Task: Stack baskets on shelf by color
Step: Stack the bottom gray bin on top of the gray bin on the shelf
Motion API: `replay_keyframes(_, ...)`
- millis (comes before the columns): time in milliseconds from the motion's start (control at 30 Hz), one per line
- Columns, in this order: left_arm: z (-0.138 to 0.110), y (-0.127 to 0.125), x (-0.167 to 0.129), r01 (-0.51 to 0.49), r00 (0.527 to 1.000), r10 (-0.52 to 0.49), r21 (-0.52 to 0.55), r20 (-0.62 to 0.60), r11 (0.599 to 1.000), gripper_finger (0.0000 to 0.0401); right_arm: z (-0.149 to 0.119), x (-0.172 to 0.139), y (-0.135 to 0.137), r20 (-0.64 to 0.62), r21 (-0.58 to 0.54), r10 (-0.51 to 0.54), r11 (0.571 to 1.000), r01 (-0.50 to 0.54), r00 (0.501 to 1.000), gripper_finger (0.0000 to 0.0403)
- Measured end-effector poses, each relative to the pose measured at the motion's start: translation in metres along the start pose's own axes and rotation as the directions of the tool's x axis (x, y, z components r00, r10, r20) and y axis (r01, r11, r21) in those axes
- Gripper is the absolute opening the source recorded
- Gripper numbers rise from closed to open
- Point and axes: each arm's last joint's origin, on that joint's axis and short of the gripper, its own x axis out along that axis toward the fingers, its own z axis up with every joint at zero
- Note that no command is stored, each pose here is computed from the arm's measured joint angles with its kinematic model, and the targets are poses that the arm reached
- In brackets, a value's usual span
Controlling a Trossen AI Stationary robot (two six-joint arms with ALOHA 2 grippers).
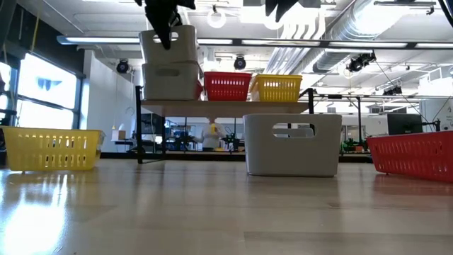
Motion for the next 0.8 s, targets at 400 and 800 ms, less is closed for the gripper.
replay_keyframes(400,0.004,0.005,0.010,0.011,1.000,-0.012,-0.026,-0.029,1.000,0.0000,0.000,0.000,0.000,-0.001,0.000,0.001,1.000,-0.001,1.000,0.0142)
replay_keyframes(800,0.005,0.008,0.014,0.019,0.999,-0.020,-0.031,-0.036,0.999,0.0000,0.000,0.000,0.000,-0.001,0.000,0.001,1.000,-0.001,1.000,0.0142)
